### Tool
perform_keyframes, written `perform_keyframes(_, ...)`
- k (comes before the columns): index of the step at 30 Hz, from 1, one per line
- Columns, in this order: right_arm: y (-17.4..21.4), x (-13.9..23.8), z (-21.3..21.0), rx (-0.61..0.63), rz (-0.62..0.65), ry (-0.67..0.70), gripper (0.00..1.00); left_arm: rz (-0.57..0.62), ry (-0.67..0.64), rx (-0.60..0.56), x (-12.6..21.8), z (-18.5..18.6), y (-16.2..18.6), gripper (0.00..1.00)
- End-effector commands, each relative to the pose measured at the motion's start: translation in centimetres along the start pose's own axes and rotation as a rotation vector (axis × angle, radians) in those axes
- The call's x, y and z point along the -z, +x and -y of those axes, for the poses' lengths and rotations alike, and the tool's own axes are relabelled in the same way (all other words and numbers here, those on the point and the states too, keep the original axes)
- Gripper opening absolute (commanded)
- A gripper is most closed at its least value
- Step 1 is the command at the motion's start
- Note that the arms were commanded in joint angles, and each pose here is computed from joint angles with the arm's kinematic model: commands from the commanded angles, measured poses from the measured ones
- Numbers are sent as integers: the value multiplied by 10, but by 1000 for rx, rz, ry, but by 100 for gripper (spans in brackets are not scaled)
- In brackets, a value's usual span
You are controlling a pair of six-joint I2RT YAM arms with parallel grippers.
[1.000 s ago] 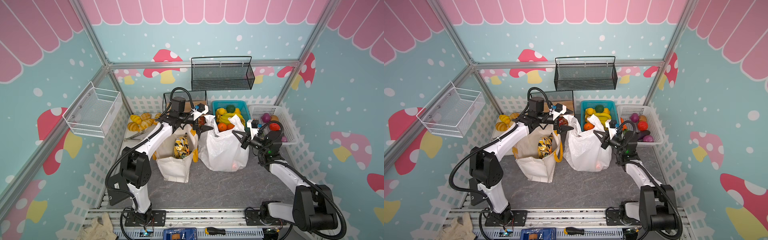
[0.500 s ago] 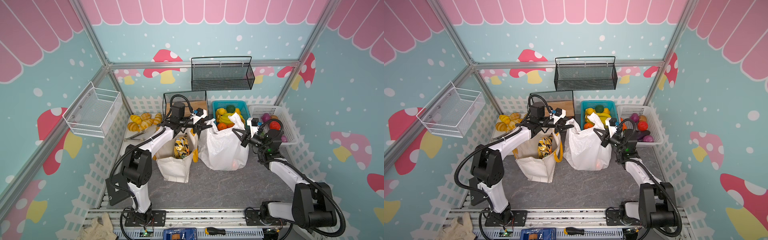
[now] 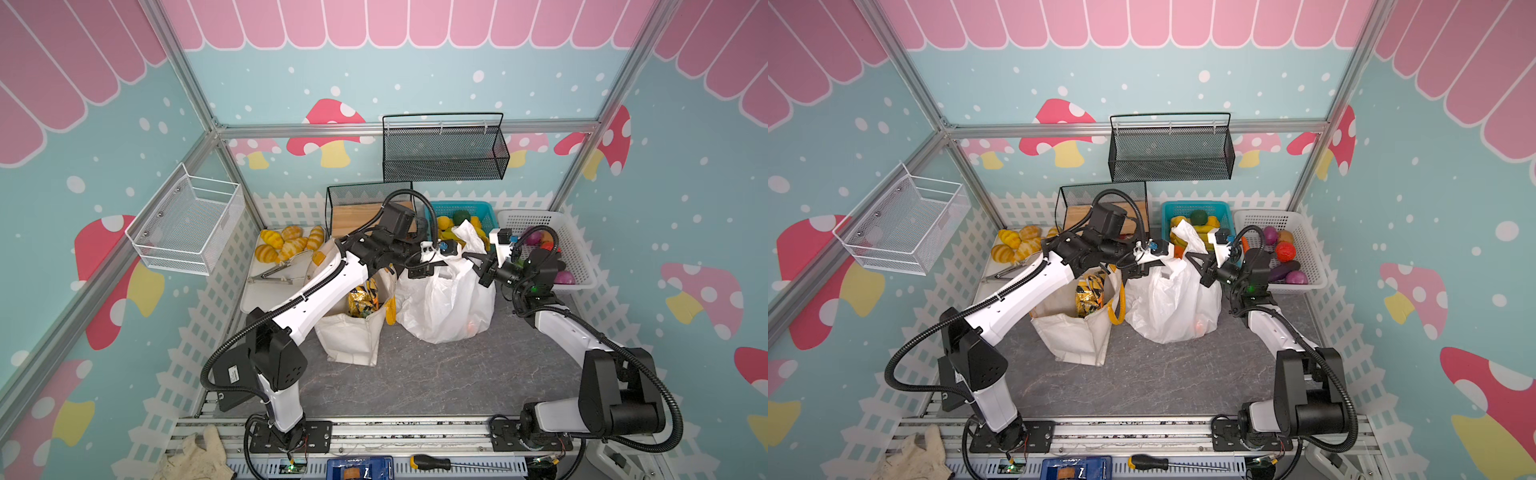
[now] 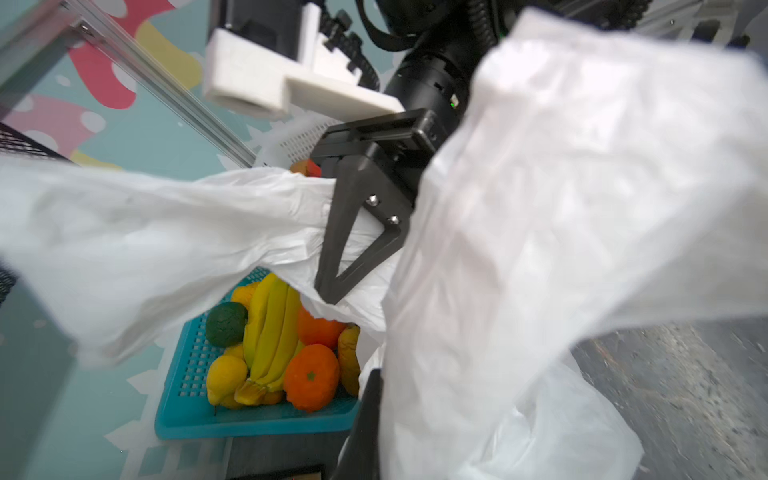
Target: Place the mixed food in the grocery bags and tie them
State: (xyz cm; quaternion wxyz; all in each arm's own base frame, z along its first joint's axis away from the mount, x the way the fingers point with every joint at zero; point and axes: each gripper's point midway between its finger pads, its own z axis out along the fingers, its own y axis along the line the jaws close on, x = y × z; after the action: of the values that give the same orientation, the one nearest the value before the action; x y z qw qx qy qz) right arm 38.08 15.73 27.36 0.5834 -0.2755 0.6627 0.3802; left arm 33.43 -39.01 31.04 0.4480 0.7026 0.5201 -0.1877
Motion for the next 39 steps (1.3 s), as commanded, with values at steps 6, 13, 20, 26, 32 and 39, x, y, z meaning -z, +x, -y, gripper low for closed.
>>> perform_keyframes(6,5,4,-30,157,-10,-143,0,-251,0,84,-13,-6,24,0)
perform_keyframes(13,-3,8,-39,178,71,-175,5,-240,-38,147,-22,-19,14,0)
perform_keyframes(20,-9,6,-55,157,130,-243,14,-266,-71,180,-36,-24,16,0)
perform_keyframes(26,-16,9,-63,161,174,-252,31,-283,-101,182,-40,-29,20,0)
perform_keyframes(32,-29,10,-53,107,222,-175,54,-290,-99,170,-41,-28,22,0)
perform_keyframes(39,-38,10,-43,13,265,-112,54,-294,-104,159,-40,-29,23,0)
